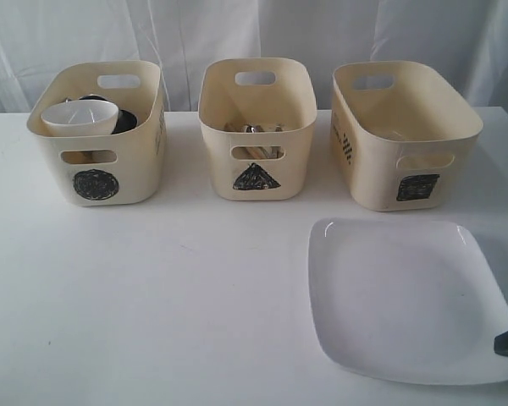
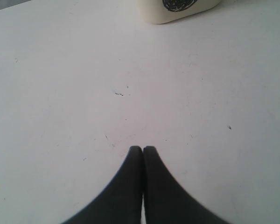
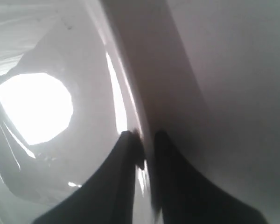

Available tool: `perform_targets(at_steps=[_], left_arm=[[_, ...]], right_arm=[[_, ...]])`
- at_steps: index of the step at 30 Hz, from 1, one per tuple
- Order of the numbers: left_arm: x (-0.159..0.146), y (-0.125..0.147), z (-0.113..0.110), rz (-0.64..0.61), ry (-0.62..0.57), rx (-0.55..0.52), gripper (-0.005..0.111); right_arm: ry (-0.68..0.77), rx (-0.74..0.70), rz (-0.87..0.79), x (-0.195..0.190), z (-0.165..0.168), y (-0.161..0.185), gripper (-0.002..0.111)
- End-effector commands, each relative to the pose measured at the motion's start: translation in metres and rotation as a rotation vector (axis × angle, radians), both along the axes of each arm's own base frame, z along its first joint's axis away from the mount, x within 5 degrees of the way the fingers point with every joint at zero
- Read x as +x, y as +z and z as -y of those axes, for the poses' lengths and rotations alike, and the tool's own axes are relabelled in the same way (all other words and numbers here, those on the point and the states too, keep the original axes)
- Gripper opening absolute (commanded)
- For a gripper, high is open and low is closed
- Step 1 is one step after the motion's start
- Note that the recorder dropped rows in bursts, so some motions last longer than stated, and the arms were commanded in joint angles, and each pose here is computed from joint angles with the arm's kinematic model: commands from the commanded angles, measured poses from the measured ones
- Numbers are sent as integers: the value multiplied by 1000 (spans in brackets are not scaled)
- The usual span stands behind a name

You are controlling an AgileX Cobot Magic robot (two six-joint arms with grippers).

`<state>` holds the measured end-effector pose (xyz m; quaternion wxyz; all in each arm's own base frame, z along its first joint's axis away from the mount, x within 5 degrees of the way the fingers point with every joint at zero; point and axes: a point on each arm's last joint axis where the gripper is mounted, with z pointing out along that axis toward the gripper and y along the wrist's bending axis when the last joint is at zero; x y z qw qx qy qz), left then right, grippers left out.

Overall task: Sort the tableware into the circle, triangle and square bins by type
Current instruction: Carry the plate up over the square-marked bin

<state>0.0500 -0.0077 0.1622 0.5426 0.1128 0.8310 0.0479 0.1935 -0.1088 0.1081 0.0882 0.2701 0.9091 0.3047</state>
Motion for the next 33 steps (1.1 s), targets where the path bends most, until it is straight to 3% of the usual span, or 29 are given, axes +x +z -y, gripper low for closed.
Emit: perform_targets(at_steps=[1,11,18,24,33], left_arm=[[0,-1,0,0,0,-7,0],[0,-1,0,0,0,-7,0],[0,-1,0,0,0,-7,0],[0,-1,0,0,0,-7,0],[0,-1,0,0,0,-7,0]], right_arm=[[90,19,9,-7,-7,7,0],[159,-2,167,0,-31,51,0],[202,4,187,2,-40,56,0],[190,113,339,11,-48,69,0],[168,163,403,19,-47,81,0]])
